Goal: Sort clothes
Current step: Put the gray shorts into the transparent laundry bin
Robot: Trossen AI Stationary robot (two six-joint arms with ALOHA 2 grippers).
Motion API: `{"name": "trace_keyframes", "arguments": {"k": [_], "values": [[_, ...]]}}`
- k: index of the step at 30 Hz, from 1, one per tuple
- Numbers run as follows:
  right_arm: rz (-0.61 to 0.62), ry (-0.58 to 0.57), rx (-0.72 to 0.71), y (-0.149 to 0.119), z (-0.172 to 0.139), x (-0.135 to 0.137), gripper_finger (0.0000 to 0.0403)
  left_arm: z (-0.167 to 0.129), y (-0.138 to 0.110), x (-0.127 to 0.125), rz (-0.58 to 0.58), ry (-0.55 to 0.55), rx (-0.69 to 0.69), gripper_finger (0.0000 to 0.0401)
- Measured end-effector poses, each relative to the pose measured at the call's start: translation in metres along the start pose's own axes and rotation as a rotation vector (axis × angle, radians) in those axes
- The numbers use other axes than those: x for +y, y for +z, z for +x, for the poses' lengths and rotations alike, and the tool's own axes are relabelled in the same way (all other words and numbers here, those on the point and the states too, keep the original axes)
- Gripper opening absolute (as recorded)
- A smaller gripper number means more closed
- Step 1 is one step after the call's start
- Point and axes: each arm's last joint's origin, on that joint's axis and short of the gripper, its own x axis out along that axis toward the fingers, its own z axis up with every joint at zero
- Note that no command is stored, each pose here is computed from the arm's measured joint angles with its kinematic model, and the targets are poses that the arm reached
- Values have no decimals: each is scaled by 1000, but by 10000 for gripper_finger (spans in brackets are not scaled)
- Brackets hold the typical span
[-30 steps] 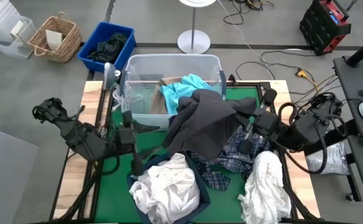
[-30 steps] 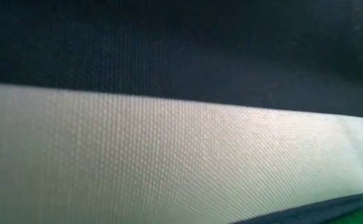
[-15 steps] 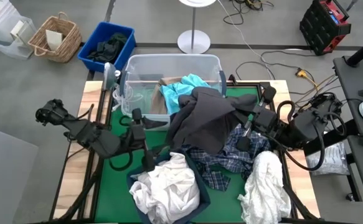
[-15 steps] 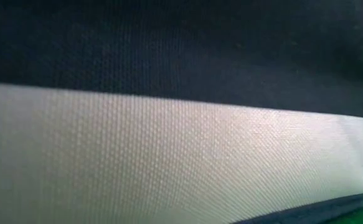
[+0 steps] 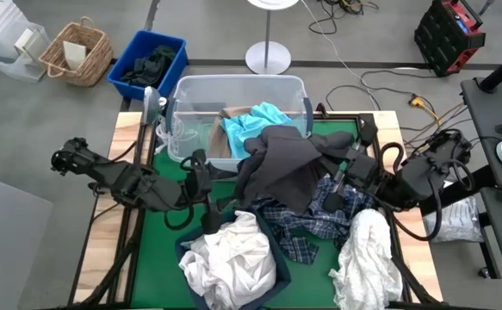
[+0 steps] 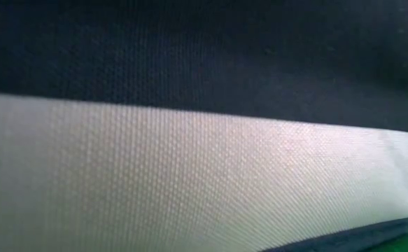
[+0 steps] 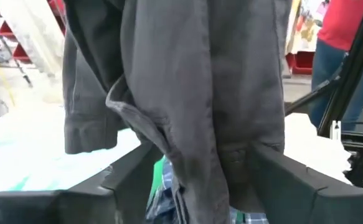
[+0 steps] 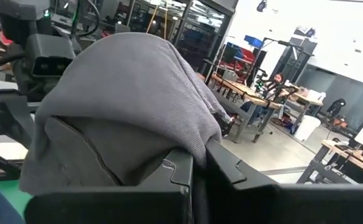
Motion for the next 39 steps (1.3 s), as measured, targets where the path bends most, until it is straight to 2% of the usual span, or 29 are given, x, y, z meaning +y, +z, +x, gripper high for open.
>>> {"name": "trace_keyframes", "arguments": {"k": [10,13,16,18,23,32,39], "values": [[-1,-2,-9,1,2,4,12,15,-7,-2,6,-35,42,152],[5,-3,-11,2,2,4,12,20,-10,-4,31,-30,51,106],[5,-3,-12,2,2,4,12,21,-10,-4,59,-30,53,37],[5,-3,-11,2,2,4,12,19,-8,-4,62,-32,45,12],[4,-1,-4,0,2,4,13,9,10,1,97,3,-8,4],[43,3,10,-2,2,5,17,-21,65,19,168,57,-146,1],[126,15,71,-13,1,7,74,-50,105,40,216,148,-248,1]]}}
